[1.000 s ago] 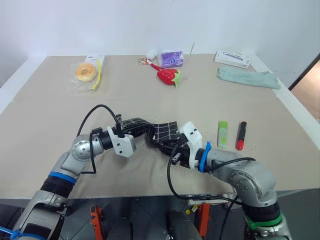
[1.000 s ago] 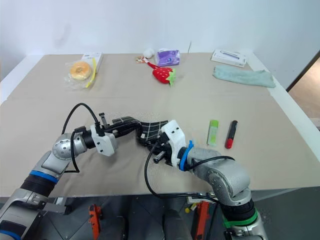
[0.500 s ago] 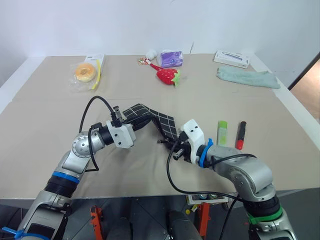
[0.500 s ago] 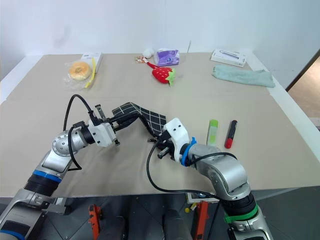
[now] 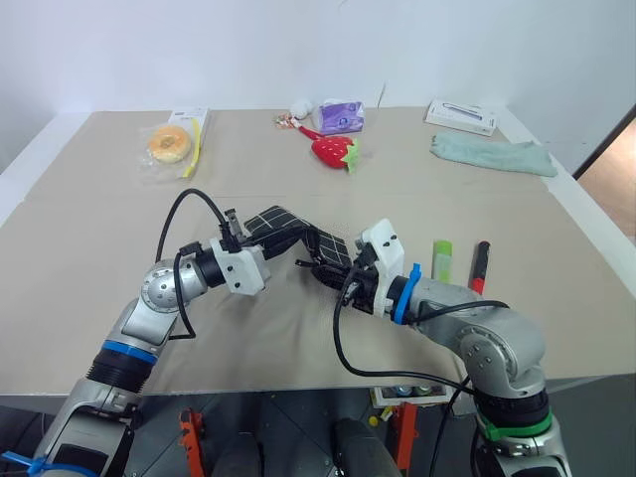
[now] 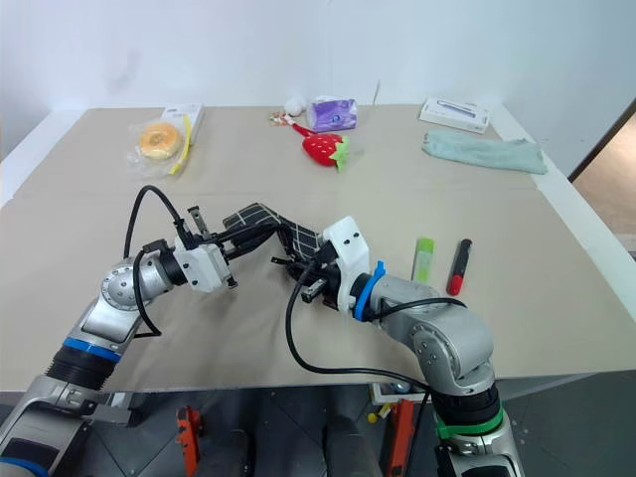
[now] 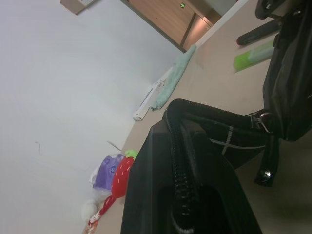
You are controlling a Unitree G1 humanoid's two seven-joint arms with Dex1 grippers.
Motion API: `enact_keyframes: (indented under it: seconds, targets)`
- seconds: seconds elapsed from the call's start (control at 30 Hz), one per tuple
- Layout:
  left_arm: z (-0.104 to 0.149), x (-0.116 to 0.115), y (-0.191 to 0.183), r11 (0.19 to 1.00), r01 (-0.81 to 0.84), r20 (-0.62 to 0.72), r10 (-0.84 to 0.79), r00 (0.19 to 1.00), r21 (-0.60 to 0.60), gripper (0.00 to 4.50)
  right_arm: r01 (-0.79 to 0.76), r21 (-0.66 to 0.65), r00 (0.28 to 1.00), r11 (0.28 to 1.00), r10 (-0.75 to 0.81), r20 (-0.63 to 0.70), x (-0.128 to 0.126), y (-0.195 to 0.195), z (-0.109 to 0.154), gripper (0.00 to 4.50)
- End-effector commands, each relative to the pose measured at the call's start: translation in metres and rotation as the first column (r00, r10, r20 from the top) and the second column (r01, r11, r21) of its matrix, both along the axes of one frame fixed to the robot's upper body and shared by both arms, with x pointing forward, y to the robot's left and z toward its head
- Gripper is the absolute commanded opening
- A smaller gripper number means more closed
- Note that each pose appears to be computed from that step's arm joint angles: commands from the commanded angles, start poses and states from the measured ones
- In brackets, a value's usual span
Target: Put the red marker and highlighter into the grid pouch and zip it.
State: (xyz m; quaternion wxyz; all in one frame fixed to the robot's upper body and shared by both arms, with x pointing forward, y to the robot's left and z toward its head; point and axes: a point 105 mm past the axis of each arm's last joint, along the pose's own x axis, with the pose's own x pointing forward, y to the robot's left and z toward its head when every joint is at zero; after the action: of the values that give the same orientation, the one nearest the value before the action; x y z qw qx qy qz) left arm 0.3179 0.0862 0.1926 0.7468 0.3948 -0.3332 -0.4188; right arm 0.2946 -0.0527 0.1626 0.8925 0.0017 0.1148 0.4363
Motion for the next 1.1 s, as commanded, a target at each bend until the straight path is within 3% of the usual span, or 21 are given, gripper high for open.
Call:
enact_keyframes:
  seconds: [0.03, 0.17, 0.4, 0.77, 1.1]
  targets:
    - [-0.004, -0.005, -0.003, 0.999, 0.023, 0.008, -0.024, 1.000, 0.031, 0.00, 0.015, 0.064, 0.994, 0.998, -0.022, 0.107, 0.003, 0.001, 0.031, 0.08]
    - [-0.007, -0.007, -0.003, 0.999, 0.030, -0.003, -0.030, 1.000, 0.044, 0.00, 0.121, 0.021, 0.990, 0.992, -0.122, 0.072, 0.020, -0.012, 0.022, 0.08]
    - [-0.020, -0.011, -0.004, 0.990, 0.054, -0.016, -0.053, 0.998, 0.128, 0.00, 0.106, -0.078, 0.989, 0.991, -0.097, 0.108, 0.019, -0.015, 0.015, 0.08]
    - [-0.028, -0.007, -0.004, 0.984, 0.044, -0.018, -0.042, 0.999, 0.173, 0.00, -0.045, -0.149, 0.967, 0.988, 0.080, 0.240, -0.003, 0.004, 0.026, 0.08]
    - [-0.022, -0.005, -0.008, 0.989, 0.043, -0.005, -0.042, 0.999, 0.143, 0.00, -0.085, -0.228, 0.975, 0.970, 0.128, 0.179, -0.011, 0.002, 0.006, 0.08]
